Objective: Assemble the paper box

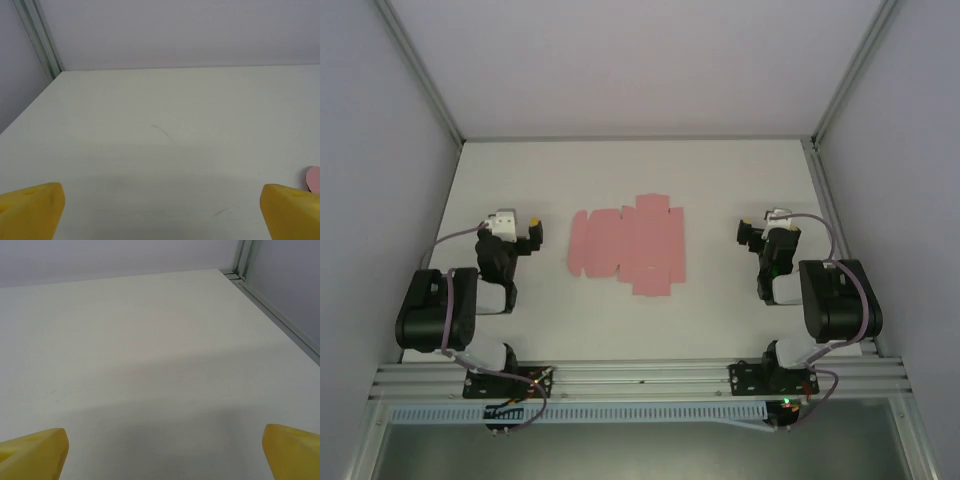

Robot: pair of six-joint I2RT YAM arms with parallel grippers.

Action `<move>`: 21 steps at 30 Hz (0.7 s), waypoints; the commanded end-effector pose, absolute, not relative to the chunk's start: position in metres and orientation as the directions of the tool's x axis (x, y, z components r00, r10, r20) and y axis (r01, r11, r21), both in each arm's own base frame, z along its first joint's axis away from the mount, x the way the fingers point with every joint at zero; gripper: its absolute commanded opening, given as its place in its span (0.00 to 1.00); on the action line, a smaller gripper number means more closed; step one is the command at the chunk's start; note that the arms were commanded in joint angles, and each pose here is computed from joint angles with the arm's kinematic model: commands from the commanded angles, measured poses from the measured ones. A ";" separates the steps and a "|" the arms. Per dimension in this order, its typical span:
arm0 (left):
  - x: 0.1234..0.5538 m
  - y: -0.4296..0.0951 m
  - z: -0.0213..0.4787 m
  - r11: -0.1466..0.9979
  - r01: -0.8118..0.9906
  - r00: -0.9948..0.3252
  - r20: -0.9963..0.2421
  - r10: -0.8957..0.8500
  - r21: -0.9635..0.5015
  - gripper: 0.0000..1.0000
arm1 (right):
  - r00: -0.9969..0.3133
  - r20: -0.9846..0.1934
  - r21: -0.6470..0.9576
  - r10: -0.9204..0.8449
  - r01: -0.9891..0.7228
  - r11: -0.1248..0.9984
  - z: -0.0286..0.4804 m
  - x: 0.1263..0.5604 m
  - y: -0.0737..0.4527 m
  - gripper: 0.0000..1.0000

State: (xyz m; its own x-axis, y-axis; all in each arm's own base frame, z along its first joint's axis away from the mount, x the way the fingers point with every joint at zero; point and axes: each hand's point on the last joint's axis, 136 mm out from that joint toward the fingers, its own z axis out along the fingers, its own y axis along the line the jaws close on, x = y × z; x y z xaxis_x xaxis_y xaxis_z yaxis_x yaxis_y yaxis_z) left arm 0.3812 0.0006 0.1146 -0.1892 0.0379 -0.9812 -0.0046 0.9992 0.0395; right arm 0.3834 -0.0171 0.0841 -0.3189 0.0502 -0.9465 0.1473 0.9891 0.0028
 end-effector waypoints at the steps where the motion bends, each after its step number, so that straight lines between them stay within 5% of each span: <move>1: 0.384 0.002 0.116 0.998 -0.013 -0.186 -0.981 0.062 0.066 1.00 | -0.279 -0.958 0.024 0.065 0.148 0.989 0.096 0.389 -0.017 1.00; 21: 0.385 0.002 0.116 0.998 -0.014 -0.189 -0.980 0.061 0.065 1.00 | -0.286 -0.956 0.029 0.060 0.111 0.993 0.096 0.391 -0.011 1.00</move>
